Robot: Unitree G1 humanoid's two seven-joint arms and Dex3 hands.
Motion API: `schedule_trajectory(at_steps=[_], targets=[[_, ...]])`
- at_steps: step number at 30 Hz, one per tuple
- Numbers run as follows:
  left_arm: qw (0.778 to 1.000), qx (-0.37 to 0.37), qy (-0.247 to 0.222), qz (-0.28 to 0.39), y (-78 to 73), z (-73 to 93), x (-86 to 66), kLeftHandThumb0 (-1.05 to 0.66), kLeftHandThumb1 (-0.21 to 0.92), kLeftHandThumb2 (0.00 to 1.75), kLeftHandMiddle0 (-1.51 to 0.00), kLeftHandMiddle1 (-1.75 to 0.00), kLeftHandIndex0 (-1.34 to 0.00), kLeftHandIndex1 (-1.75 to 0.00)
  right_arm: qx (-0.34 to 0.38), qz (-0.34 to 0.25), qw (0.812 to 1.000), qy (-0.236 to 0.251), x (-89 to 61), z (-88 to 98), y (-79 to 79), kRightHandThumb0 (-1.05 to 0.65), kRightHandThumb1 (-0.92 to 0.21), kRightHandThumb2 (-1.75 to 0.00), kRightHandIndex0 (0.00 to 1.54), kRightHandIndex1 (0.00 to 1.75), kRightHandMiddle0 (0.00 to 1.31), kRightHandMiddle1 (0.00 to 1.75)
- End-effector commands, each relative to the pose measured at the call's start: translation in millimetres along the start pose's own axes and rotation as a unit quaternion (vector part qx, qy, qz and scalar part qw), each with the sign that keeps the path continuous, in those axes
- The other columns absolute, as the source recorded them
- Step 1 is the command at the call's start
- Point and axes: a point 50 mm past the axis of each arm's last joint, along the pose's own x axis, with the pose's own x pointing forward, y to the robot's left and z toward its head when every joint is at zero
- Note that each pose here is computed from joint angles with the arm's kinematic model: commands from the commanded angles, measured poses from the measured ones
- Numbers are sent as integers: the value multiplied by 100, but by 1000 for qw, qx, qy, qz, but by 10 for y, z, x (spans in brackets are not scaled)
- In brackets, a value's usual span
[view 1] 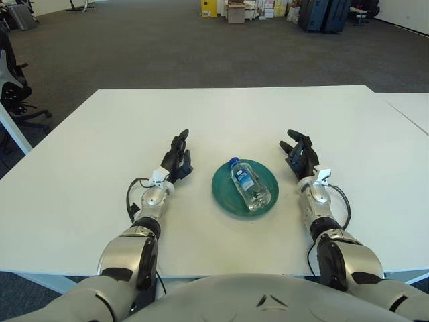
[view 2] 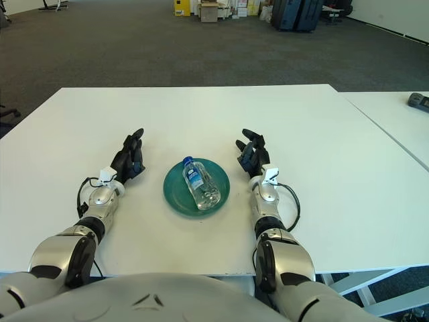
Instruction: Put the bottle into the plate.
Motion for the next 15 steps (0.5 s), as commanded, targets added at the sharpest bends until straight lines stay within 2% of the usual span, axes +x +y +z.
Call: schedule_trajectory(at_steps=[1,15], targets=[[1000,-18,9,0,-12,-22,3,-89,92,81,-25,-4,0,-63,9,-22,997,80,-193,-305,-80,-90,-92,-105,37,36,0,91],[998,-70,4,-7,-4,-8,32,-85,92,71,-33,-6,0,-82,16,-15,996,84,-190,-313,-76,-90,-92,-104,39,37,0,89]])
